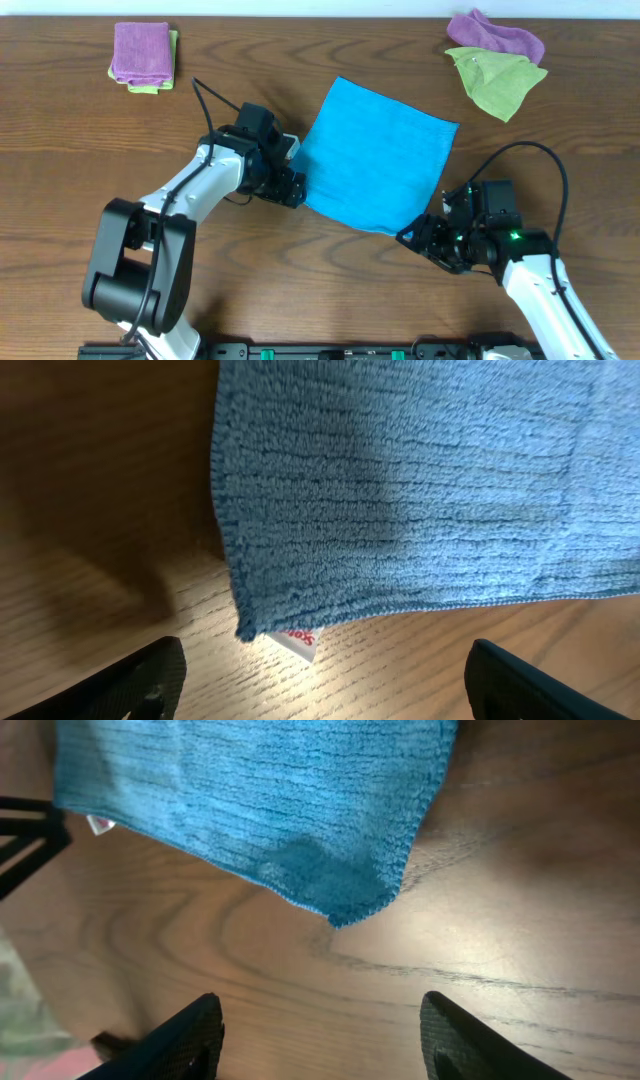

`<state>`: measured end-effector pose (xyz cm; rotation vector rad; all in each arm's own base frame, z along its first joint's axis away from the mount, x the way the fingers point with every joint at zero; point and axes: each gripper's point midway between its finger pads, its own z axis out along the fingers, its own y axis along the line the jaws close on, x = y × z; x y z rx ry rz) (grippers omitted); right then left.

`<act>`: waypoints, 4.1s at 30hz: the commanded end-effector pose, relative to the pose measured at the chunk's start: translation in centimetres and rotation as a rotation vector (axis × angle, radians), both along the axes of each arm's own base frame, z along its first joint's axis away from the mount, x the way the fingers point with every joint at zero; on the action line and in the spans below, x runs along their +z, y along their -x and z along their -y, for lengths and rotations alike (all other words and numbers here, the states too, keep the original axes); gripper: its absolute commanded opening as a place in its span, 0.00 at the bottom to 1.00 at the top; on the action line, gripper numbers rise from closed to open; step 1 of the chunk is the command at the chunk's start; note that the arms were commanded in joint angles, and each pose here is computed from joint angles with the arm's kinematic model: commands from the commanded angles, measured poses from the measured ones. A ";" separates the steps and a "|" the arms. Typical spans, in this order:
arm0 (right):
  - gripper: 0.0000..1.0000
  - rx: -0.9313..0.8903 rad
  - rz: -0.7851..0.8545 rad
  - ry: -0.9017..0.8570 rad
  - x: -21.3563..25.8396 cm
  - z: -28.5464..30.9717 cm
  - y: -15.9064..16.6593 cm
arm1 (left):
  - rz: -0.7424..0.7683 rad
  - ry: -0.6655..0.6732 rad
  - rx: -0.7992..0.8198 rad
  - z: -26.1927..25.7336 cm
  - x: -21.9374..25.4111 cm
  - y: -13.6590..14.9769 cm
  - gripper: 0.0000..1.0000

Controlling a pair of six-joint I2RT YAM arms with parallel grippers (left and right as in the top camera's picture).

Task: Fold the cloth
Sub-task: 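Grasp the two near corners of the blue cloth with both grippers, then lift both corners and fold them forward toward the far edge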

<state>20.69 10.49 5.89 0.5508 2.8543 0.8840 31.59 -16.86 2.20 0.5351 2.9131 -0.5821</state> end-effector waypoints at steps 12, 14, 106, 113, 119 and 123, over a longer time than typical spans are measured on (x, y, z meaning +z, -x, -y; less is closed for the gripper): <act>0.52 0.020 -0.113 -0.029 -3.4 0.1 0.2 | -0.025 0.054 0.020 1.0 0.3 -0.1 0.59; 0.50 0.017 -0.108 -0.029 -3.3 0.1 0.1 | -0.024 0.052 0.021 0.9 0.3 -0.1 0.55; 0.11 -0.303 -0.261 0.003 -6.3 4.7 -1.3 | -0.347 0.020 0.316 3.1 -1.5 4.2 0.06; 0.01 -0.301 -0.230 -0.047 -5.0 4.1 -2.4 | -0.293 0.052 0.300 3.7 -1.1 2.7 0.06; 0.02 -0.219 -0.023 -0.023 -1.5 4.6 -6.0 | -0.107 0.083 0.226 4.7 2.0 -2.0 0.06; 0.01 -0.214 0.037 0.022 -0.8 5.4 -7.5 | -0.026 0.097 0.215 5.2 3.4 -4.1 0.06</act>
